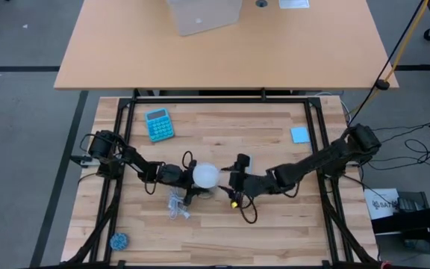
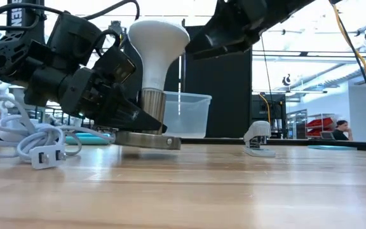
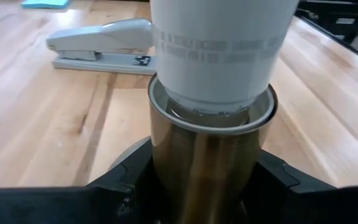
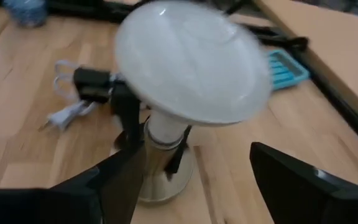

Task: Screw lightbulb
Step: Remove the light bulb from the lamp

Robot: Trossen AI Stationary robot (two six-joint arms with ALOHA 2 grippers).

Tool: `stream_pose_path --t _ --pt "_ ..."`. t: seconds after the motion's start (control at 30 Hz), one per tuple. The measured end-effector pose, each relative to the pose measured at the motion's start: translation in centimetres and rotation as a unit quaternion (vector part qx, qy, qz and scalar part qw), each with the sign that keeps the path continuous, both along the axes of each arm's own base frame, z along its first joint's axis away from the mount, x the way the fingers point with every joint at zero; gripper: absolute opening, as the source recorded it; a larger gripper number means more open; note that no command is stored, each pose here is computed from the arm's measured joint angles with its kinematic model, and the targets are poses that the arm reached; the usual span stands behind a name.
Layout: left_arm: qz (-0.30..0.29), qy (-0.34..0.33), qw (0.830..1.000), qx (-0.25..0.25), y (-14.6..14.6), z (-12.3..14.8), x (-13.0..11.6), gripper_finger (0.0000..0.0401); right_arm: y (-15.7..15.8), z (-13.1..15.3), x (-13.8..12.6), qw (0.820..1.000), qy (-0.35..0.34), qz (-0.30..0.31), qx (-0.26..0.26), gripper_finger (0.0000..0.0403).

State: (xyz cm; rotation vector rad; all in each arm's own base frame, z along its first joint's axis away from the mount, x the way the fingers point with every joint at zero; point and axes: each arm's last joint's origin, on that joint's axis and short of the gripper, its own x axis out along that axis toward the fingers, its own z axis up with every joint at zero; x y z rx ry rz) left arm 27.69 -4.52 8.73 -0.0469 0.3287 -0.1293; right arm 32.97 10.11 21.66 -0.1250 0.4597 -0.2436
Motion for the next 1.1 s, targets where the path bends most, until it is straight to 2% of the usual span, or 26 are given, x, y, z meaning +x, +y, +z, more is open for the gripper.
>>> stream_pose_path --t 0.17,0.3,0.43,0.63,0.8,1.1 --pt "0.040 -0.004 0.999 0.005 0.2 0.1 0.0 0.0177 1.1 -1.8 -0.1 0.998 -0.015 -0.050 0.039 0.0267" --pt "0.070 -0.006 0.997 0.011 0.4 0.1 0.1 0.0177 2.1 -3.9 0.4 0.993 -0.049 -0.100 0.049 0.0262" --pt "0.098 -0.008 0.995 0.009 0.5 0.1 0.1 0.0177 3.1 -5.9 1.7 0.979 -0.126 -0.149 0.056 0.0260" --pt "0.124 -0.009 0.992 0.002 0.7 0.1 0.1 0.0177 3.5 -8.7 3.3 0.957 -0.220 -0.177 0.069 0.0260" --pt "0.132 -0.011 0.991 0.003 0.7 0.1 0.1 0.0177 2.6 -9.0 5.2 0.942 -0.253 -0.215 0.041 0.0260" --pt "0.136 -0.018 0.991 -0.001 0.7 0.3 0.1 0.0177 1.1 -8.2 7.7 0.940 -0.250 -0.231 0.012 0.0260"
